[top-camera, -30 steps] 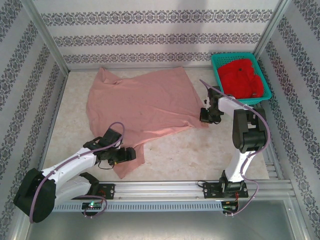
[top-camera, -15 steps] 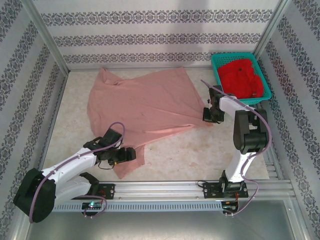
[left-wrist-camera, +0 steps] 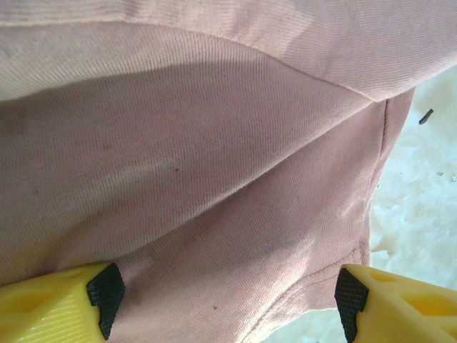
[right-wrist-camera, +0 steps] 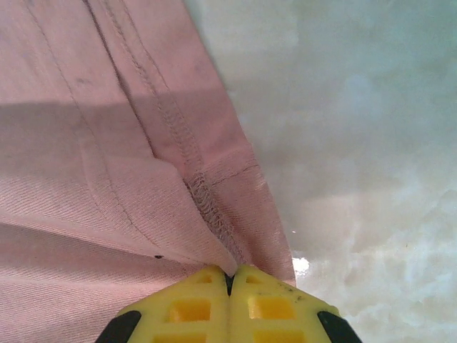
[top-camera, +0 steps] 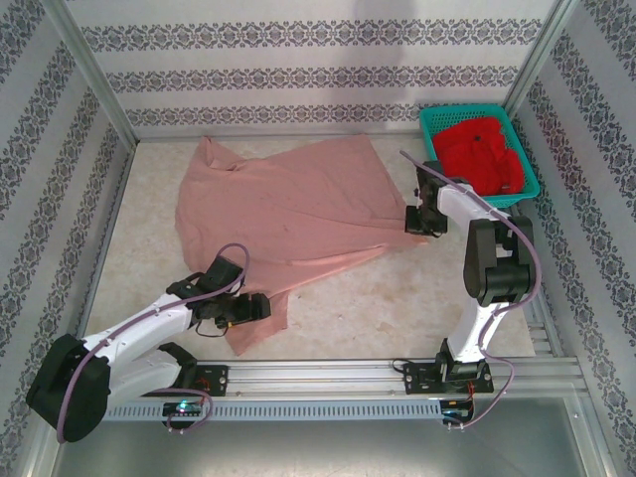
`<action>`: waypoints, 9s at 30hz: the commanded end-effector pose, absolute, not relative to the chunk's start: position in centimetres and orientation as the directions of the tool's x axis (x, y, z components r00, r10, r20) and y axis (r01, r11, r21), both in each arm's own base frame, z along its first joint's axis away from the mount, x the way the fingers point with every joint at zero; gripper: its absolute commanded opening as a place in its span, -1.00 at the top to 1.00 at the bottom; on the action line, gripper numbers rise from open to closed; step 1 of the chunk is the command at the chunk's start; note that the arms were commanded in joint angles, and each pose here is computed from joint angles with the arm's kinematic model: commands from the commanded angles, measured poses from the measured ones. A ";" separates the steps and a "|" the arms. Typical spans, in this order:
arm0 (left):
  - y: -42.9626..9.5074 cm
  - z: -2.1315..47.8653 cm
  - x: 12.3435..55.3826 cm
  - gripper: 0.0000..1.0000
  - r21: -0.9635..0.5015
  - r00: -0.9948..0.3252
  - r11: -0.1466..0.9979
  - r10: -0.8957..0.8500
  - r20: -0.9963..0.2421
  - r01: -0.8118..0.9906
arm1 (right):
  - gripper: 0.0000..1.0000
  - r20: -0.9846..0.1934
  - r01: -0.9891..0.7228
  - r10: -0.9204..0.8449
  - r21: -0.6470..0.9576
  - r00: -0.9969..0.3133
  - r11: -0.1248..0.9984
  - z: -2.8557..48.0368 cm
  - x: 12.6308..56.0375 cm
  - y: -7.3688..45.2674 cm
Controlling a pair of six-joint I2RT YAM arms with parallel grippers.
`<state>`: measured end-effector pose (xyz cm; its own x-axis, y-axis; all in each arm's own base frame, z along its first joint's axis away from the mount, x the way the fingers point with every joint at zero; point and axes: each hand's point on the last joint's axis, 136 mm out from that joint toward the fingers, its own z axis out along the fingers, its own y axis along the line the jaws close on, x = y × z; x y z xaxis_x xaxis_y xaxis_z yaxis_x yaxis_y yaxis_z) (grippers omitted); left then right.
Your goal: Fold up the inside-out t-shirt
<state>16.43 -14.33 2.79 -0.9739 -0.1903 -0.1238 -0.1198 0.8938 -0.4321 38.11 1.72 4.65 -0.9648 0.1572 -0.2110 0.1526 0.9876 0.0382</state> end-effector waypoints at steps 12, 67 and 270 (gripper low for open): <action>-12.6 1.1 14.2 -0.63 -0.332 -0.980 0.930 -0.189 -0.057 -0.160 | 0.95 -0.165 0.167 0.164 -0.005 -0.973 0.986 4.3 38.3 0.1; -14.6 8.4 18.6 -0.69 -0.401 -0.958 0.916 -0.137 -0.251 -0.026 | -0.07 -0.164 0.369 0.407 0.220 -0.898 0.903 3.2 33.5 0.5; -9.1 8.1 38.3 1.00 -0.412 -0.885 0.877 -0.376 -0.275 -0.245 | 0.03 -0.383 -0.057 0.061 0.291 -0.922 0.955 9.2 36.1 13.3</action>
